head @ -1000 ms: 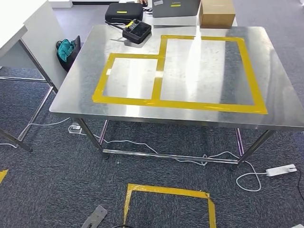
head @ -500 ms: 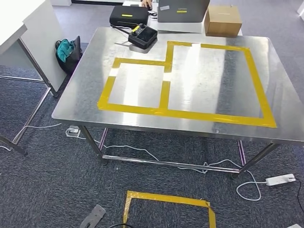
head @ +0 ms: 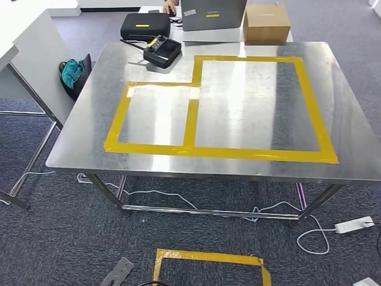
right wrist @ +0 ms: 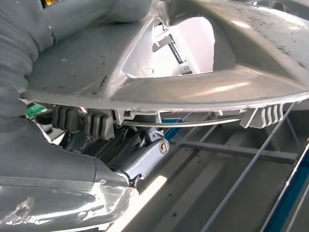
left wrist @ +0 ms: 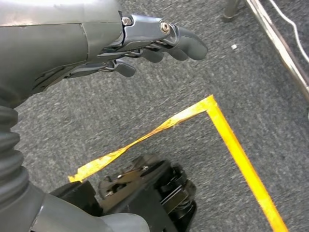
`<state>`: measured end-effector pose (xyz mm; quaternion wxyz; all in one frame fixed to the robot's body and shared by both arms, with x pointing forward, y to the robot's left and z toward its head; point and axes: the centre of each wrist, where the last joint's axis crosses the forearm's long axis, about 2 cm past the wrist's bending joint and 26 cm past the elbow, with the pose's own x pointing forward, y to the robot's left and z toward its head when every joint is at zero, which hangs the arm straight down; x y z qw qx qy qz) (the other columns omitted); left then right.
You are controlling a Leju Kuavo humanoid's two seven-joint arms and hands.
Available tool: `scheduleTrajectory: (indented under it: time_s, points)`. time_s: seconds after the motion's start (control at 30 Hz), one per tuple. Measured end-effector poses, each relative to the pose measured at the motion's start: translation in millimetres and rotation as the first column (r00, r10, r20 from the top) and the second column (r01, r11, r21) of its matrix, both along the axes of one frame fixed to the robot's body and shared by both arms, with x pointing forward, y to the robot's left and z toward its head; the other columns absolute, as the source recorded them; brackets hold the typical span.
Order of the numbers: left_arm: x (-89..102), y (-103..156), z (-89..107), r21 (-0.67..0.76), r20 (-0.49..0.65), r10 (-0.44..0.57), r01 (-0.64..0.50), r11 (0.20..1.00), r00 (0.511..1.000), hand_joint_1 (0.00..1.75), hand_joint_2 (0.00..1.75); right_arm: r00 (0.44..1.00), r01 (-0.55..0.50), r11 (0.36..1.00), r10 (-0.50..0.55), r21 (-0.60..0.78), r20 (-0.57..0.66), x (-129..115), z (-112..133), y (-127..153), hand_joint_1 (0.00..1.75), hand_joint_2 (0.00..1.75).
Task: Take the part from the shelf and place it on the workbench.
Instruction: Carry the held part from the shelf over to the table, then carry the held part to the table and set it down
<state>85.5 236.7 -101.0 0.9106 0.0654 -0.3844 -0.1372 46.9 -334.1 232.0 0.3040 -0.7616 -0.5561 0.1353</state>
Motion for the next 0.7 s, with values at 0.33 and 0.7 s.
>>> scheduleTrajectory:
  time_s: [0.33,0.7]
  points:
    - [1.2,0.4,0.2,0.001,0.002,0.001,-0.001,1.0,1.0,0.0,1.75,1.0,-0.002,1.0,0.002,0.004,0.001,0.4,0.0,0.9,1.69,1.75]
    - [0.7,1.1,0.0,0.004,0.001,0.003,-0.003,1.0,1.0,0.0,1.75,1.0,-0.009,1.0,0.009,0.009,0.004,1.1,-0.7,1.0,1.69,1.75]
